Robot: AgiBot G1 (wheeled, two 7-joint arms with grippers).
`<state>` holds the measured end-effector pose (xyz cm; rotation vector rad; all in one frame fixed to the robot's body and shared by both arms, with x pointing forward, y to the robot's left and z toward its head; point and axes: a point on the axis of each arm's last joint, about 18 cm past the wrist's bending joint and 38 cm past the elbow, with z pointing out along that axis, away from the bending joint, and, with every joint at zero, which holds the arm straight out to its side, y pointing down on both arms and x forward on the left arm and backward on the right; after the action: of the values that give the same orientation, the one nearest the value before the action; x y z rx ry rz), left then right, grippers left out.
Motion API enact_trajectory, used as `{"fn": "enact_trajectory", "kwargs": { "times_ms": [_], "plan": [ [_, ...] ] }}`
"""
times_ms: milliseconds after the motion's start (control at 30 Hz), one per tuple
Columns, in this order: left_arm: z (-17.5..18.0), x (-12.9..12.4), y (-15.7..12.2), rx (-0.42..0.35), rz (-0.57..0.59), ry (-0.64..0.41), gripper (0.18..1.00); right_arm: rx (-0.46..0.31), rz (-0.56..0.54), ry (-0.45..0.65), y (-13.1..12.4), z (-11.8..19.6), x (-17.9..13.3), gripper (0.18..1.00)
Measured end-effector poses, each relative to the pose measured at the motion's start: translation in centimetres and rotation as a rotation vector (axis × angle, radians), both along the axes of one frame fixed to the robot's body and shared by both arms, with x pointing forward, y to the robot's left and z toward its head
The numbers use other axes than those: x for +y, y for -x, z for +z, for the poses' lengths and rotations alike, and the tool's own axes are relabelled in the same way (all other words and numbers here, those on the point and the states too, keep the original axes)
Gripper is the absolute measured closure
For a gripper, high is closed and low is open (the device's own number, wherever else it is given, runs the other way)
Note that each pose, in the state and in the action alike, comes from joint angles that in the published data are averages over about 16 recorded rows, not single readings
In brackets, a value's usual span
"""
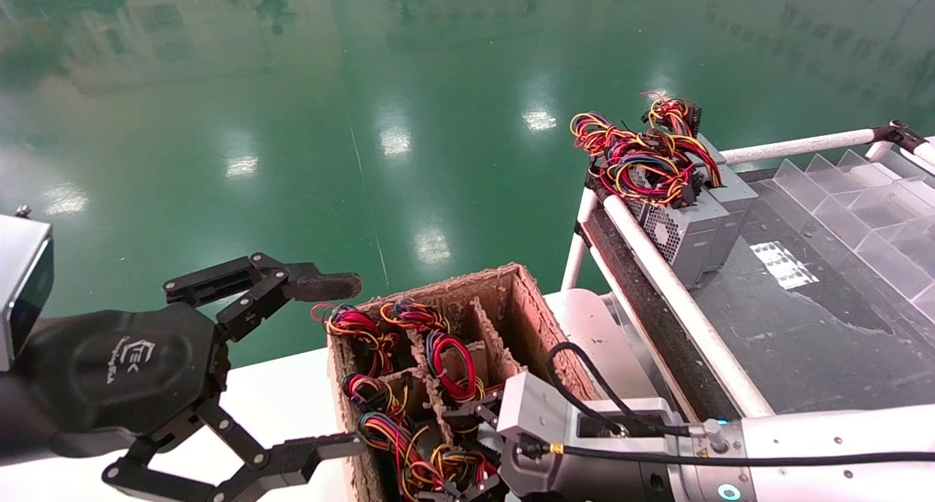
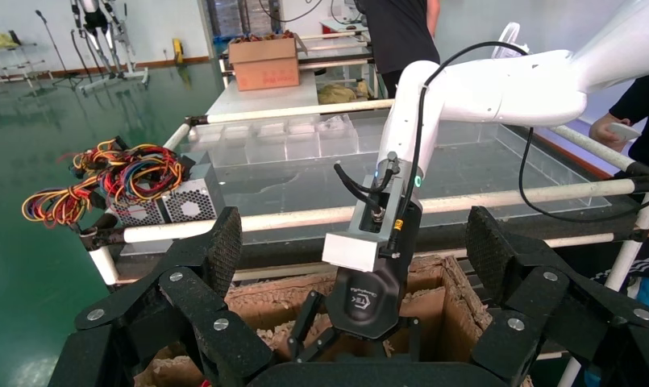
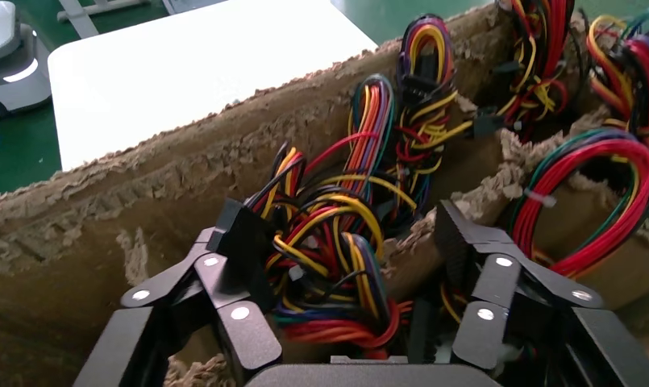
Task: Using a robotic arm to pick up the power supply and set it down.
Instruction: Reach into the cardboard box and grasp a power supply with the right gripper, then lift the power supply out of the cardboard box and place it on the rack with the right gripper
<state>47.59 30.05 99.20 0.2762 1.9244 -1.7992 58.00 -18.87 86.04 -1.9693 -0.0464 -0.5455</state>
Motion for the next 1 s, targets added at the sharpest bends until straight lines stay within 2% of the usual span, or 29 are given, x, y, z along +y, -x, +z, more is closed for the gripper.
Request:
{"fn": "enact_trajectory", "kwargs": {
  "times_ms": [533, 733, 1000],
  "plan": [
    [0.0, 0.0, 0.0, 0.000, 0.000, 0.000, 0.184, 0.021, 0.000, -0.024, 0.0, -0.2, -0.4, 0.707],
    [0.0, 0.0, 0.0, 0.000, 0.000, 0.000, 0.184, 0.018, 0.002, -0.044, 0.2, 0.1, -0.6, 0.794],
    [0.0, 0.0, 0.0, 0.000, 0.000, 0.000, 0.184, 0.020, 0.002, -0.084, 0.6, 0.7, -1.2, 0.839]
  ]
}}
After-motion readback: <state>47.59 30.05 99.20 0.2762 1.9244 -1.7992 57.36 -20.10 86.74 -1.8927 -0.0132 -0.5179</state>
